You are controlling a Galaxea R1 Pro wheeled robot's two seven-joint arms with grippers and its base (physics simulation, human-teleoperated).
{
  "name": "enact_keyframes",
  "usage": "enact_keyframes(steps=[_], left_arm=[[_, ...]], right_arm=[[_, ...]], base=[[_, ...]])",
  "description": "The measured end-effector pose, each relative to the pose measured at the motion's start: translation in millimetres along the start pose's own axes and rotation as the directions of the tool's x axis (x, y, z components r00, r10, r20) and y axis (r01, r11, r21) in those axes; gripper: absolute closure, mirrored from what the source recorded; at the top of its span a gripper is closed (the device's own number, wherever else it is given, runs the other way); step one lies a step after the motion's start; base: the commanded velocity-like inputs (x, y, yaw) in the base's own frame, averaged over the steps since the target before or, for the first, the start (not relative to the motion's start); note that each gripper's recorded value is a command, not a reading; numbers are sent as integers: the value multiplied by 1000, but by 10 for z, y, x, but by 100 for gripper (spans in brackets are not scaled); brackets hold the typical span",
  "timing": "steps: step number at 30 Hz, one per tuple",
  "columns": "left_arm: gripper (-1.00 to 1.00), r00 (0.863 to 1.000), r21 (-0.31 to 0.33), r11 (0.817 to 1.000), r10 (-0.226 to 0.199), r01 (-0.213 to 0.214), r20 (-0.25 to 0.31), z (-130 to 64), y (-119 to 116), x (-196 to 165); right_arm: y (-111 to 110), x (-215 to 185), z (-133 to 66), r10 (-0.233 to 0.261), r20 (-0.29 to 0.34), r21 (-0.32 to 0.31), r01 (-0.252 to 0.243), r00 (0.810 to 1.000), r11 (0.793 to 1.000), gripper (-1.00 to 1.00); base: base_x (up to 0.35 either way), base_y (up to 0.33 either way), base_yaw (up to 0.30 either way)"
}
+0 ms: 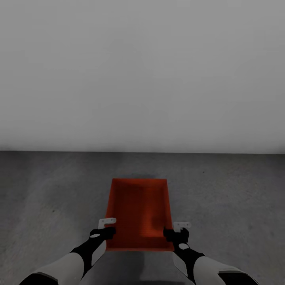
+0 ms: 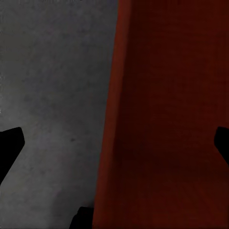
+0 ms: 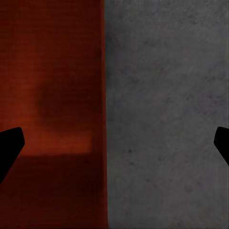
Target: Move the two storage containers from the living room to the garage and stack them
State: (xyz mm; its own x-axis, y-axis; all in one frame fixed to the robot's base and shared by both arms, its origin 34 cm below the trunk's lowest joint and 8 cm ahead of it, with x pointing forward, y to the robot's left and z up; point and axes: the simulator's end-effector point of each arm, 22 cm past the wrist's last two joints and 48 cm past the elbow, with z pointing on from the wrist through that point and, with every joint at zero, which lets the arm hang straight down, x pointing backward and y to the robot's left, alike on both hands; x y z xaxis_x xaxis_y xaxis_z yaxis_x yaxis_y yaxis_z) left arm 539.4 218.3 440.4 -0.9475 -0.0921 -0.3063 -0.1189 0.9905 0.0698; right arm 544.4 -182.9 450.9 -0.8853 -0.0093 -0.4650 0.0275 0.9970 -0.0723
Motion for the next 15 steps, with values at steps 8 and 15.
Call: enact_keyframes(steps=[8, 15], left_arm=[[-100, 1000, -1, 1000, 0, 0, 0, -117, 14, -35], [-100, 1000, -1, 1000, -1, 1, -1, -217, 22, -62]], right_arm=[[-12, -54, -110, 0, 0, 0, 0, 1000, 1000, -100], [-21, -98, -203, 0, -1, 1, 0, 1000, 1000, -100]], base=[[0, 0, 0], [0, 0, 0]])
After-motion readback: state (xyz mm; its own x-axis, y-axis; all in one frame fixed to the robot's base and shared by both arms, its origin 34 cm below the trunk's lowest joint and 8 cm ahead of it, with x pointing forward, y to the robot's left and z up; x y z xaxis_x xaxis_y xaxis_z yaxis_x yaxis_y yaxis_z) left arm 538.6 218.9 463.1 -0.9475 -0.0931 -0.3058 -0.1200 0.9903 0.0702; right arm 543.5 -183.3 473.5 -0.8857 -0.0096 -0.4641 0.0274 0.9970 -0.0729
